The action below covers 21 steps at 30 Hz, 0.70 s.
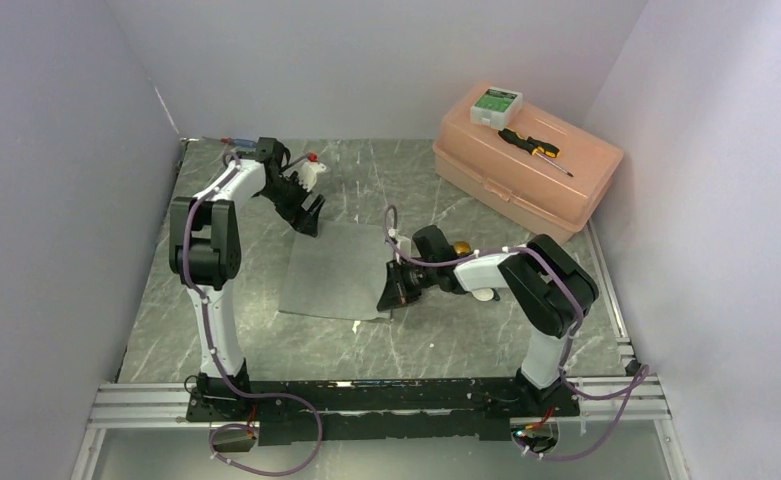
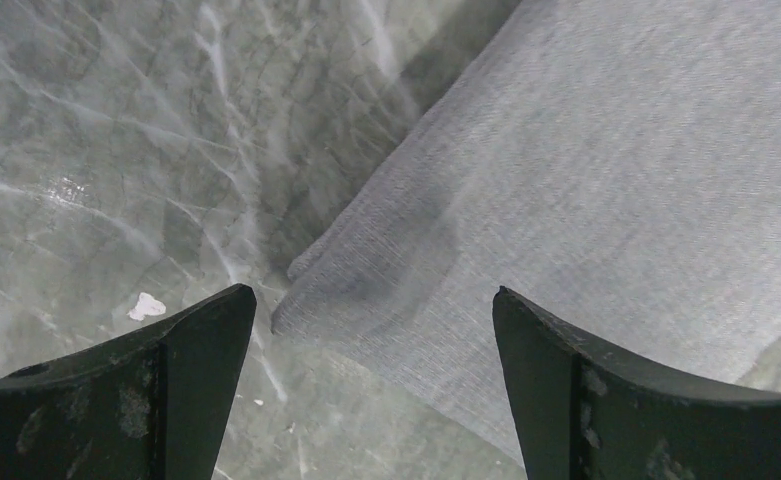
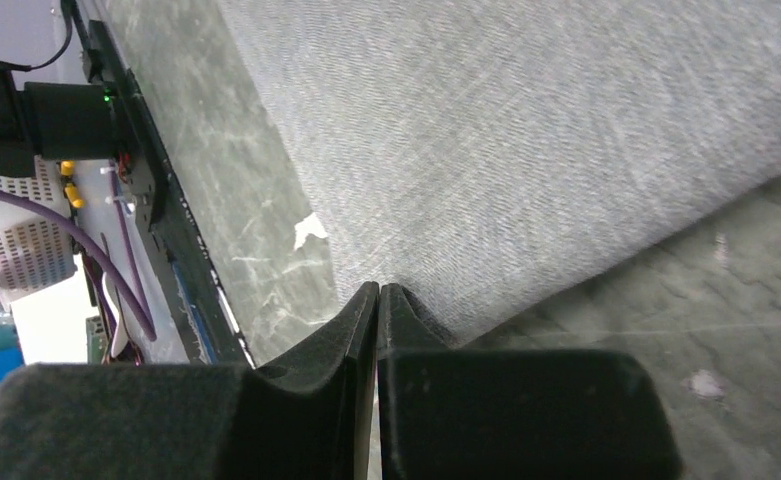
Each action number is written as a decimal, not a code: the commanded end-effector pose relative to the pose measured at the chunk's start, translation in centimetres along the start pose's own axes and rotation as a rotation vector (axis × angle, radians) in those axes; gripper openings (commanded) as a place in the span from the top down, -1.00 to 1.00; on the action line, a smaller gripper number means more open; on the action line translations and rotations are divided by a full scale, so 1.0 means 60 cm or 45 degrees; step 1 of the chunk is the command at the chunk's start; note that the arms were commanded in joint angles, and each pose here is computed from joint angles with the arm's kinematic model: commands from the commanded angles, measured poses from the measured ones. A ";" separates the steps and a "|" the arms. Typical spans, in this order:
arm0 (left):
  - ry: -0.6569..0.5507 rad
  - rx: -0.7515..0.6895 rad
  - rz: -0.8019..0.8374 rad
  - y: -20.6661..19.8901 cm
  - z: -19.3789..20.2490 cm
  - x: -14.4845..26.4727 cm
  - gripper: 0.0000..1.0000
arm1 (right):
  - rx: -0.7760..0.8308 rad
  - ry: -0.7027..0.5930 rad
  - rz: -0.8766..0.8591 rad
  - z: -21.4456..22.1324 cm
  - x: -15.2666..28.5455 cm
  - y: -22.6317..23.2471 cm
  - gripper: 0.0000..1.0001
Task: Fold the napkin into a case and place the utensils inside
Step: Smooth out the lower triangle-folded napkin at the center of the board.
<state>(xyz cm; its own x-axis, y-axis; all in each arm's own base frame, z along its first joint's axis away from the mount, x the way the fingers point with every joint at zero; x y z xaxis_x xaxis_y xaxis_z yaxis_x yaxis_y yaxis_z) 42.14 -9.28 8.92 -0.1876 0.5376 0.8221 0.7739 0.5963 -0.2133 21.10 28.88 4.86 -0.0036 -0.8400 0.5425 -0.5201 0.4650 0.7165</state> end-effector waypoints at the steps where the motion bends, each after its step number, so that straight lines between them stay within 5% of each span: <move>1: 0.000 -0.026 -0.064 0.023 -0.009 -0.017 -0.89 | 0.014 -0.031 -0.032 -0.005 0.004 -0.015 0.85; 8: 0.049 -0.050 -0.107 0.032 0.004 -0.038 -0.89 | 0.022 0.013 -0.019 0.006 0.006 -0.024 0.81; 15: 0.047 -0.054 -0.126 0.025 0.001 -0.022 -0.89 | 0.091 -0.018 0.038 0.000 0.039 -0.001 0.13; 21: -0.008 -0.064 -0.201 0.028 -0.045 0.031 -0.89 | 0.249 -0.144 0.135 -0.067 0.090 0.050 -0.12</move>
<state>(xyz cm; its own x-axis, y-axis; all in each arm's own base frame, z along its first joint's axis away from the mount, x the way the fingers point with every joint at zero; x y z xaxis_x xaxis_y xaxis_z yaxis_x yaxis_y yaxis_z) 43.50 -8.95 6.53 -0.2162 0.4508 0.8660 0.7724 0.6216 -0.1307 21.32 27.02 7.94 -0.0548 -0.8332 0.5503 -0.5869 0.4728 0.6573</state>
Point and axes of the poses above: each gripper's point midway between its finger pads, its own x axis back along the fingers, its own y axis along the line the jaws close on, z = x × y, the point moved 4 cm from there along x, back along the fingers, and after that the axes turned 1 degree about x, right-handed, at the moved point
